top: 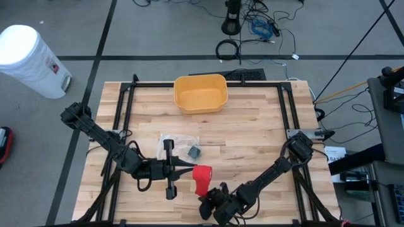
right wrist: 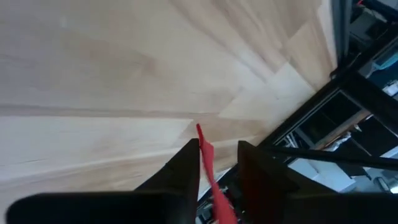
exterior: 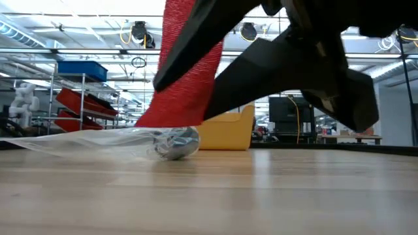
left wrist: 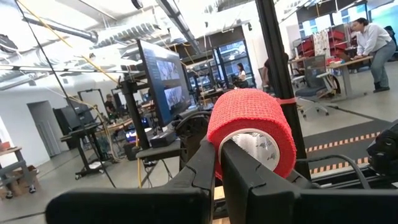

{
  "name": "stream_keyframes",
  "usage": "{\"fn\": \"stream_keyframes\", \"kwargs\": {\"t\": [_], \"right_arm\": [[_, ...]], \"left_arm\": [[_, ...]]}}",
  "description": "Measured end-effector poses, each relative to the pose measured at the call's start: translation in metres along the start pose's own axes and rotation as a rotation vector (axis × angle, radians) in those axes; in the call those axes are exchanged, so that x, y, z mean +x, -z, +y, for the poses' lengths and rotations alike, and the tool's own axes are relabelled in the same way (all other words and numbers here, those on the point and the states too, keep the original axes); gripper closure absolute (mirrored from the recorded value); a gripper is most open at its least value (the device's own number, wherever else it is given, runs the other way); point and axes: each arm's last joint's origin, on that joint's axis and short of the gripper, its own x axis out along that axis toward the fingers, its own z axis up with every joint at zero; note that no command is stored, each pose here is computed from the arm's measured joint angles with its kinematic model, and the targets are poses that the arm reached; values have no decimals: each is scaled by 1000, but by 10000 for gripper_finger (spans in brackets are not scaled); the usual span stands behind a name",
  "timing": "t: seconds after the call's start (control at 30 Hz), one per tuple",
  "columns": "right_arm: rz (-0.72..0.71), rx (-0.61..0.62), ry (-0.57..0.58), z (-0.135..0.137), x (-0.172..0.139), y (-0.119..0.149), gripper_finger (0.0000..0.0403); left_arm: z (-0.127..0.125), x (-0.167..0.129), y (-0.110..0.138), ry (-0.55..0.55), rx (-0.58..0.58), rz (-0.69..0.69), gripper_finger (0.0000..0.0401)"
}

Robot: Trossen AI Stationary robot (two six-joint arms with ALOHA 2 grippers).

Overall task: Roll bandage
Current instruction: Roll the red bandage

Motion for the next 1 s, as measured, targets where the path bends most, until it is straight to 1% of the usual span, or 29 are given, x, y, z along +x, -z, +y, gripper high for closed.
{"fn": "stream_keyframes", "kwargs": {"t": [0.1,0.23,0.3,0.4,0.5,0.6,0.67,0.77,0.9,1.0], "right_arm": [[4,27,-5,1,1,0,331],[34,103,-6,1,1,1,384],[53,138,-4,1,0,0,398],[45,209,4,0,-4,-5,397],[35,241,24,-3,-10,-14,402],[73,265,91,-10,-18,-21,402],[104,251,138,-17,-25,-27,402],[133,254,204,-34,-37,-31,403],[169,301,281,-62,-57,-29,403],[179,333,342,-85,-76,-27,403]], "left_arm": [[0,0,0,0,0,0,381],[0,0,0,0,3,0,381],[0,0,0,0,25,1,381],[0,0,0,0,34,1,381],[0,0,1,-11,52,17,381],[0,0,4,-23,106,49,381],[0,0,6,-35,140,71,381],[1,0,7,-68,178,98,381],[2,0,7,-96,198,115,381],[5,0,8,-193,187,158,381]]}}
